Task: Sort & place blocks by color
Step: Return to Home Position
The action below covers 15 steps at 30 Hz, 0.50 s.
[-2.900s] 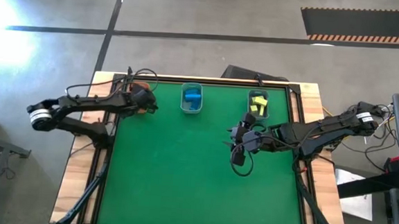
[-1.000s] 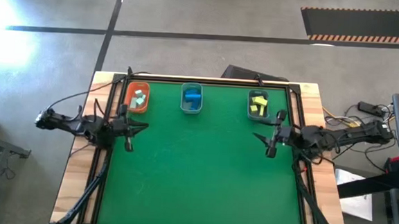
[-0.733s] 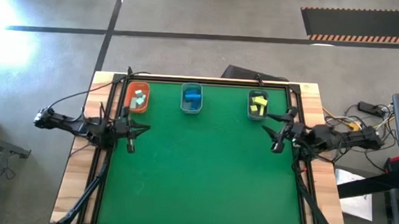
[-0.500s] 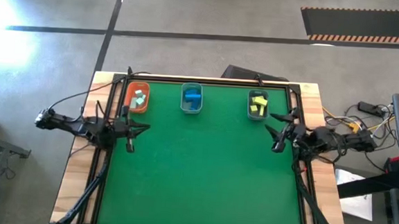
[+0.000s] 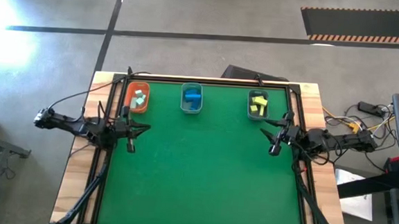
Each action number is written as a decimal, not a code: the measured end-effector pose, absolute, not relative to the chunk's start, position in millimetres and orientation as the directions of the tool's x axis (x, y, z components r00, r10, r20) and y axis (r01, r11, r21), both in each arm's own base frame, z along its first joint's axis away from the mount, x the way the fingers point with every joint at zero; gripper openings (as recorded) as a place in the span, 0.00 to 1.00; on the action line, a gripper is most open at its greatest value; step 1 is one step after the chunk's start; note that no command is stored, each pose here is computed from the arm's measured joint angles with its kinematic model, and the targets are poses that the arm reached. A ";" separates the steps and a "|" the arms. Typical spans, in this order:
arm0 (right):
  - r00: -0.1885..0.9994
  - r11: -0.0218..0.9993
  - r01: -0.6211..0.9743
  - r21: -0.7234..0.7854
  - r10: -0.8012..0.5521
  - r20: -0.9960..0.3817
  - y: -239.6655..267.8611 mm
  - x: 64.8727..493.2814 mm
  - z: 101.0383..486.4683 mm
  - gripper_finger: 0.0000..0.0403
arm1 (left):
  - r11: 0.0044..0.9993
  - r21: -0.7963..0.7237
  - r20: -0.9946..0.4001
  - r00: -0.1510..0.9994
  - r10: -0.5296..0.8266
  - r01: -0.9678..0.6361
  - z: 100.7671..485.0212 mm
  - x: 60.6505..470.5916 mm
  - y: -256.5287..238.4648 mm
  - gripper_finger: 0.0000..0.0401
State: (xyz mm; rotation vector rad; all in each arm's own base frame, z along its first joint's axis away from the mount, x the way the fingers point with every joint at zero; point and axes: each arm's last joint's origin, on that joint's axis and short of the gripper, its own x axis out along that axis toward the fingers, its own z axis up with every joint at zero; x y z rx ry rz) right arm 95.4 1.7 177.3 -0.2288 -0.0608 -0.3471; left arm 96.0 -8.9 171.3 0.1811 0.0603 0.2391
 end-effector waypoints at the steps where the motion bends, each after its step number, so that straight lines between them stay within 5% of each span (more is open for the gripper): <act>1: 0.939 0.918 0.342 -0.201 -0.329 0.095 1.8 95.6 177.1 0.42 | 0.955 0.187 -0.041 0.970 0.240 -0.229 171.0 96.3 -9.0 0.02; 15: 0.940 0.922 0.340 -0.186 -0.329 0.087 1.8 96.2 176.3 0.42 | 0.954 0.199 -0.063 0.968 0.241 -0.225 169.1 97.9 -9.3 0.02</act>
